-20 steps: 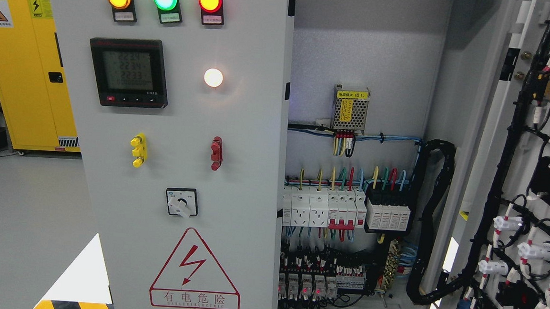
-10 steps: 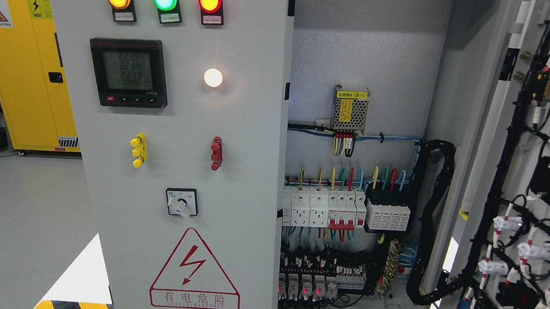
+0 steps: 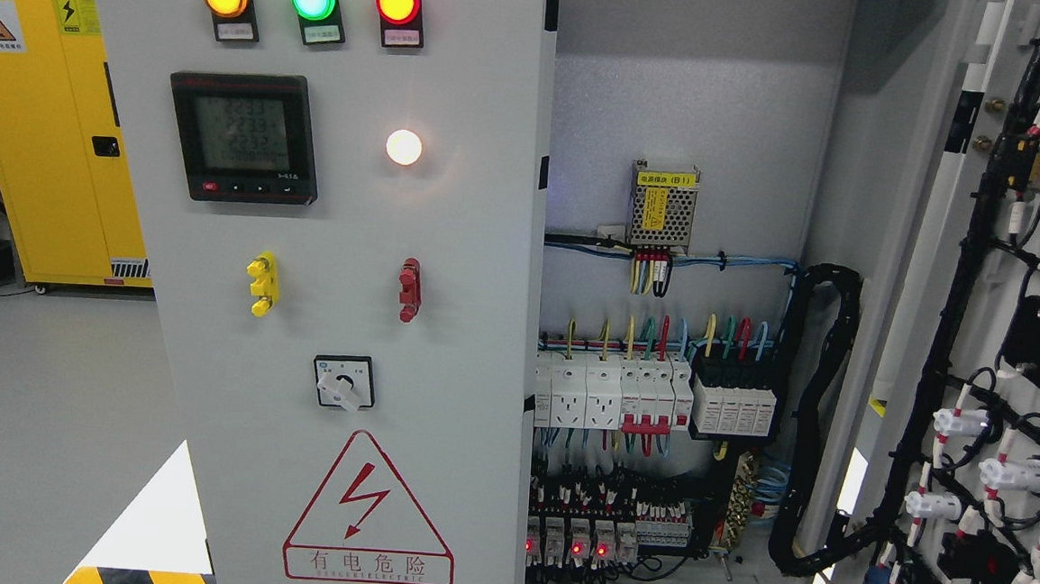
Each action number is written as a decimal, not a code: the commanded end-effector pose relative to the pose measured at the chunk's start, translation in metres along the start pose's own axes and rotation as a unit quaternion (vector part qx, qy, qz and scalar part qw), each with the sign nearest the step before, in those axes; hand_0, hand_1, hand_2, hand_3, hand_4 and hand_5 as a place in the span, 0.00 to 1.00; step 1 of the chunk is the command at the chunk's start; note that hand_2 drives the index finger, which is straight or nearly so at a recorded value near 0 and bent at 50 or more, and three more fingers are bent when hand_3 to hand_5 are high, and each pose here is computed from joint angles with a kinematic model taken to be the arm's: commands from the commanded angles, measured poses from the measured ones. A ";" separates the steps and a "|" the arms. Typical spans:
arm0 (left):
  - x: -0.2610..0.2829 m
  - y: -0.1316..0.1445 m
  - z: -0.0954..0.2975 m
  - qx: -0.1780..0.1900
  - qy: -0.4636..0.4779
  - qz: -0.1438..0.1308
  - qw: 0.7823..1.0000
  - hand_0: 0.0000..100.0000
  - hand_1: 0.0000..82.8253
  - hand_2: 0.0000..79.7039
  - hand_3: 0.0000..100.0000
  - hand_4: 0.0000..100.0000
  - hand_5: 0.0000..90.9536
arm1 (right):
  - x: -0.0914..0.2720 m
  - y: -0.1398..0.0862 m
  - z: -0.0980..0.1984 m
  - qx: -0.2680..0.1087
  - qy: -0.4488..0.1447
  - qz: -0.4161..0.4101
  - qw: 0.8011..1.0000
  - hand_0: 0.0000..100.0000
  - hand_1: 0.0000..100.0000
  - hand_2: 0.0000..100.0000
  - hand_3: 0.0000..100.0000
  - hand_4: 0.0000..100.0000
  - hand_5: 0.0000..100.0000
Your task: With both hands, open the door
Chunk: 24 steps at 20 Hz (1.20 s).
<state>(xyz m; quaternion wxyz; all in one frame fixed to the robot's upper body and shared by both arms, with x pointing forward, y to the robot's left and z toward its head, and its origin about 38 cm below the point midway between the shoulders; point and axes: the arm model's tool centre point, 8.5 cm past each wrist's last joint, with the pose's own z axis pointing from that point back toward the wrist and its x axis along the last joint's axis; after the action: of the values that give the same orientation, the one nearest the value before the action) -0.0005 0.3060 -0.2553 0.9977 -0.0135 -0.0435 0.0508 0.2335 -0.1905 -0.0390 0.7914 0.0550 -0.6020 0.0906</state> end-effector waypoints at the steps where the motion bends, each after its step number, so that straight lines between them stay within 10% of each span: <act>1: -0.019 -0.002 0.002 -0.001 0.015 0.007 1.000 0.00 0.00 0.00 0.00 0.00 0.00 | 0.227 0.026 0.015 0.047 -0.363 0.022 0.930 0.22 0.01 0.00 0.00 0.00 0.00; 12: -0.016 -0.008 0.000 -0.006 0.013 0.001 1.000 0.00 0.00 0.00 0.00 0.00 0.00 | 0.326 0.032 -0.008 0.047 -0.489 0.021 0.871 0.22 0.01 0.00 0.00 0.00 0.00; 24: -0.005 -0.016 -0.002 -0.012 0.010 -0.001 1.000 0.00 0.00 0.00 0.00 0.00 0.00 | 0.366 0.038 -0.103 0.058 -0.363 0.041 0.929 0.22 0.01 0.00 0.00 0.00 0.00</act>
<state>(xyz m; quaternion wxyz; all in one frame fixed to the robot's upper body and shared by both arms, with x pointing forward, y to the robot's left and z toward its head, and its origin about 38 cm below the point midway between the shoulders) -0.0035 0.2940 -0.2567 0.9978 -0.0247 -0.0366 0.0497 0.3814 -0.1247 0.2642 0.5080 0.0962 -0.8468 0.1248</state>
